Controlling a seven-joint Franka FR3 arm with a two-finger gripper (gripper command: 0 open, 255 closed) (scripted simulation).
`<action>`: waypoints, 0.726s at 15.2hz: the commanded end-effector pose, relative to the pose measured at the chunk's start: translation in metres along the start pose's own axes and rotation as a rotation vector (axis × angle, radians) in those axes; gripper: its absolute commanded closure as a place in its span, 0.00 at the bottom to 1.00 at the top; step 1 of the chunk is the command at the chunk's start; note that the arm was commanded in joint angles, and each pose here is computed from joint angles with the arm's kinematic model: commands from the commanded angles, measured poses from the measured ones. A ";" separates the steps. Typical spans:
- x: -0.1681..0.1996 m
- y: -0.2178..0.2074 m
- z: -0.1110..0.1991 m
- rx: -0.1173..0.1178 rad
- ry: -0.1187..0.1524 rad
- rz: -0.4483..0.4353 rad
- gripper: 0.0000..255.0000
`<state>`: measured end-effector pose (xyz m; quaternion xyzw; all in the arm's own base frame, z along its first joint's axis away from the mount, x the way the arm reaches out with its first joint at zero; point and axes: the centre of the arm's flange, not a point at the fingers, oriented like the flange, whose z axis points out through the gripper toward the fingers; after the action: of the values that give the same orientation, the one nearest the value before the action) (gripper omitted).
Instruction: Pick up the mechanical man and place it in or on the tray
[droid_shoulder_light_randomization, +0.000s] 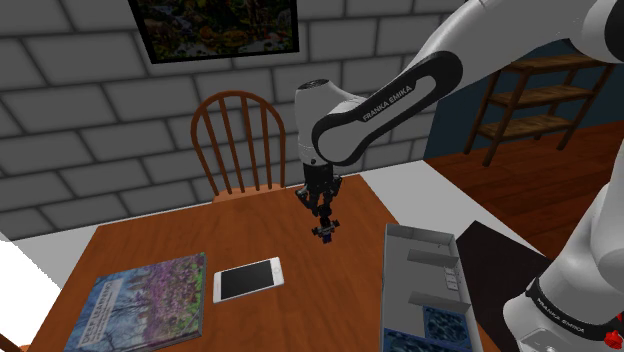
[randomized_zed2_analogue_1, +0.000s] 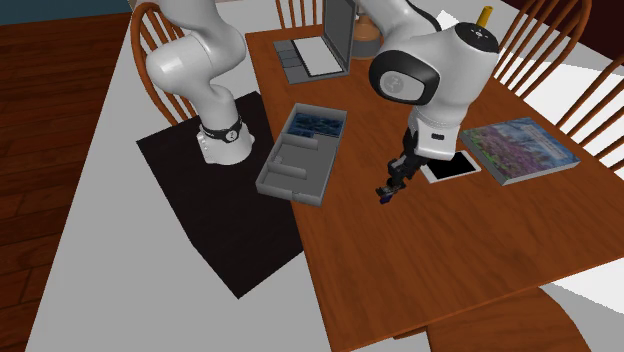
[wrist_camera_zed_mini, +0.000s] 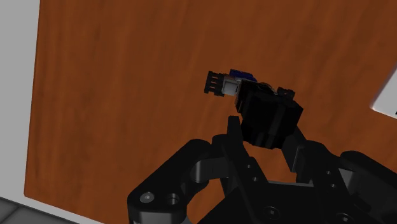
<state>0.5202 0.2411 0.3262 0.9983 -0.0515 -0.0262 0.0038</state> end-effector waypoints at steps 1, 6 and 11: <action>0.000 0.000 0.000 0.000 -0.001 0.000 1.00; 0.000 0.000 -0.005 0.000 0.000 0.000 1.00; -0.002 0.000 -0.031 0.000 0.000 0.000 1.00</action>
<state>0.5208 0.2408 0.3520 0.9983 -0.0515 -0.0264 0.0038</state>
